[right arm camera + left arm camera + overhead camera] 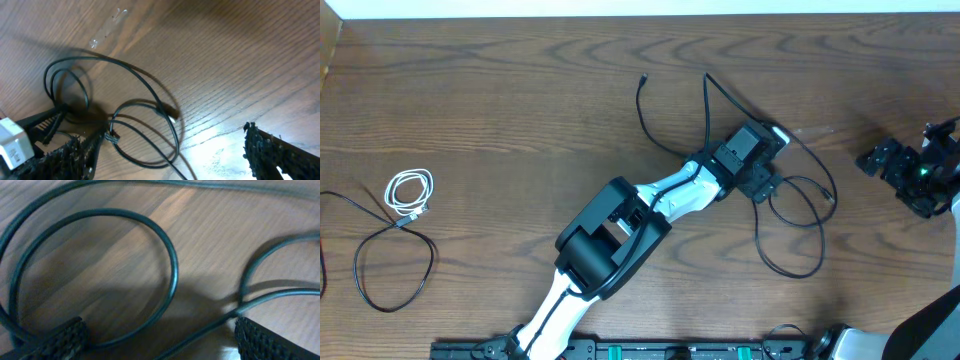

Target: Untangle cables

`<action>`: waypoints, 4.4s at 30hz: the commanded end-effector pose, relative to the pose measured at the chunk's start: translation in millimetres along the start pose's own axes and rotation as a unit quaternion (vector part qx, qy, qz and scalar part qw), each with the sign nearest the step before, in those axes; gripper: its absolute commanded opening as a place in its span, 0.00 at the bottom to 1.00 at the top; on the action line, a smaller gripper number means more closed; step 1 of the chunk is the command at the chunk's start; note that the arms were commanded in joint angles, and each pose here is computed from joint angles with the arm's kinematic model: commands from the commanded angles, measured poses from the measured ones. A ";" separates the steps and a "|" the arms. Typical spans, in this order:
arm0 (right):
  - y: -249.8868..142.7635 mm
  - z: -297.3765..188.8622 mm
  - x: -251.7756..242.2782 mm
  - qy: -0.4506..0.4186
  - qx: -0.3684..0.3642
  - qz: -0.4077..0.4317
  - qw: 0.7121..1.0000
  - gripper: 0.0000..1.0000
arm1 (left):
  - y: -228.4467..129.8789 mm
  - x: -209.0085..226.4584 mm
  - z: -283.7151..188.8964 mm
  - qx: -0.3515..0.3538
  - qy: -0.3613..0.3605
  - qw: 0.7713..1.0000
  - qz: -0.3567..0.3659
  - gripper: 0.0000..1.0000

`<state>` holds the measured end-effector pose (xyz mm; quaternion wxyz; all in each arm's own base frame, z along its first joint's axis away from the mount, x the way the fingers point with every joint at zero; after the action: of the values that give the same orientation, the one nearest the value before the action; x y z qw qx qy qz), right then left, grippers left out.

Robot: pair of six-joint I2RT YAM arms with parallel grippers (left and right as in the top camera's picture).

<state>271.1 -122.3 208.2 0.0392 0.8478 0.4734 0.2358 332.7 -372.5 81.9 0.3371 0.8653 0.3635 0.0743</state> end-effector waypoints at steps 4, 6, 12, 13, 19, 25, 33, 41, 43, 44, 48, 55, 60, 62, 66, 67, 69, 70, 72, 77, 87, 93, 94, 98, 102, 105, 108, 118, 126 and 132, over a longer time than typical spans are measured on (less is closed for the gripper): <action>1.6 -5.1 3.9 0.020 -0.004 -0.008 1.000 0.99 | -46.2 55.8 1.0 0.117 0.184 0.976 0.007 0.95; 1.2 -5.1 3.9 0.020 -0.003 -0.008 1.000 0.99 | -51.5 74.4 -4.5 0.136 0.220 0.966 -0.002 0.95; 0.7 -5.1 3.8 0.019 -0.001 -0.007 1.000 0.99 | -70.8 154.6 -28.0 0.183 0.276 0.940 -0.077 0.95; 0.7 -5.1 4.1 0.019 -0.001 -0.008 1.000 0.99 | -76.3 173.6 -34.7 0.191 0.286 0.934 -0.096 0.95; 0.7 -5.0 4.3 0.019 -0.001 -0.008 1.000 0.99 | -105.2 243.0 -64.2 0.209 0.274 0.917 -0.199 0.70; 1.1 -5.0 4.3 0.020 -0.002 -0.008 1.000 0.99 | -95.0 236.8 -66.6 0.183 0.174 0.948 -0.194 0.83; 1.1 -5.0 4.3 0.019 -0.002 -0.009 1.000 0.99 | -28.1 185.5 -92.2 0.095 0.146 0.980 -0.101 0.88; -0.5 -5.0 4.1 0.019 0.002 -0.032 0.999 0.99 | 16.4 123.0 -83.6 -0.003 0.084 0.994 -0.075 0.89; -0.6 -5.0 4.1 0.019 0.002 -0.033 0.999 0.99 | 21.5 120.3 -82.9 -0.021 0.081 0.992 -0.098 0.91; -0.5 -5.0 4.1 0.019 0.002 -0.033 0.999 0.99 | 22.5 118.7 -82.6 -0.023 0.079 0.992 -0.096 0.92; -0.5 -5.0 4.1 0.019 0.002 -0.033 0.999 0.99 | 25.8 103.2 -78.6 -0.026 0.069 0.995 -0.060 0.98; -0.5 -5.0 4.1 0.019 0.002 -0.033 0.999 0.99 | 34.2 70.8 -61.1 -0.056 0.051 0.997 -0.008 0.99; -0.6 -4.9 4.1 0.019 0.002 -0.033 0.999 0.99 | 33.0 74.1 -52.8 -0.064 0.075 0.995 -0.021 0.99; -0.5 -5.0 4.1 0.019 0.002 -0.032 0.999 0.99 | 30.2 78.0 -48.2 -0.063 0.094 0.993 -0.027 0.99; -0.6 -4.9 5.0 0.023 0.003 -0.033 0.999 0.99 | 18.1 82.0 -32.4 -0.045 0.106 0.993 -0.032 0.99; -0.7 -4.9 5.0 0.023 0.003 -0.033 0.999 0.99 | 16.3 82.4 -30.3 -0.042 0.106 0.993 -0.032 0.99; -0.7 -4.9 5.0 0.023 0.003 -0.033 0.999 0.99 | 15.7 83.9 -29.4 -0.043 0.116 0.992 -0.034 0.99; -0.7 -4.9 5.0 0.023 0.003 -0.033 0.999 0.99 | 15.9 84.5 -29.4 -0.043 0.120 0.991 -0.034 0.99; -0.7 -4.9 5.3 0.026 0.003 -0.033 0.999 0.99 | 14.4 87.2 -28.4 -0.041 0.133 0.990 -0.035 0.99; -0.8 -5.0 6.5 0.034 0.004 -0.033 0.999 0.99 | 6.6 95.0 -26.7 -0.022 0.167 0.985 -0.039 0.99; -0.9 -5.0 6.7 0.036 0.004 -0.033 0.999 0.99 | -14.0 123.1 -25.1 0.024 0.207 0.976 -0.059 0.99; -0.9 -5.0 6.8 0.036 0.004 -0.033 0.999 0.99 | -16.6 126.4 -25.5 0.031 0.208 0.976 -0.062 0.99; -0.8 -5.0 6.7 0.036 0.004 -0.033 0.999 0.99 | -16.8 126.3 -25.5 0.032 0.208 0.976 -0.062 0.99; -0.9 -5.0 6.8 0.036 0.004 -0.033 0.999 0.99 | -8.8 125.2 -32.1 0.017 0.206 0.976 -0.063 0.99; -0.8 -5.0 6.7 0.036 0.004 -0.033 0.999 0.99 | 9.4 121.6 -53.1 -0.013 0.205 0.976 -0.067 0.99; -0.7 -5.0 6.7 0.036 0.003 -0.033 0.999 0.99 | 16.6 113.8 -56.3 -0.028 0.152 0.986 -0.066 0.99; -0.5 -5.0 6.7 0.035 0.002 -0.033 0.999 0.99 | 17.5 106.6 -54.3 -0.030 0.101 0.992 -0.064 0.99; -0.4 -5.0 6.8 0.036 0.002 -0.034 0.999 0.99 | 16.4 96.3 -46.9 -0.031 0.067 0.996 -0.058 0.99; -0.4 -5.0 6.8 0.036 0.002 -0.034 0.999 0.99 | 9.1 98.8 -33.7 -0.025 0.103 0.993 -0.053 0.99; -0.8 -4.9 6.8 0.036 0.003 -0.033 0.999 0.99 | 1.8 104.0 -26.9 -0.014 0.131 0.990 -0.055 0.99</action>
<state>270.4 -117.4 208.9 0.0219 0.8300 0.4963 0.2537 397.5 -293.3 110.2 0.3284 0.8224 0.4351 0.1627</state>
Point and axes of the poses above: each gripper's point midway between its finger pads, its own z axis out along the fingers, its own x axis along the line the jaws close on, y = z × x, the point moved 10 cm from there along -z, back along the fingers, and after that the axes turned 4 degrees about -z, right-handed, at the moved point
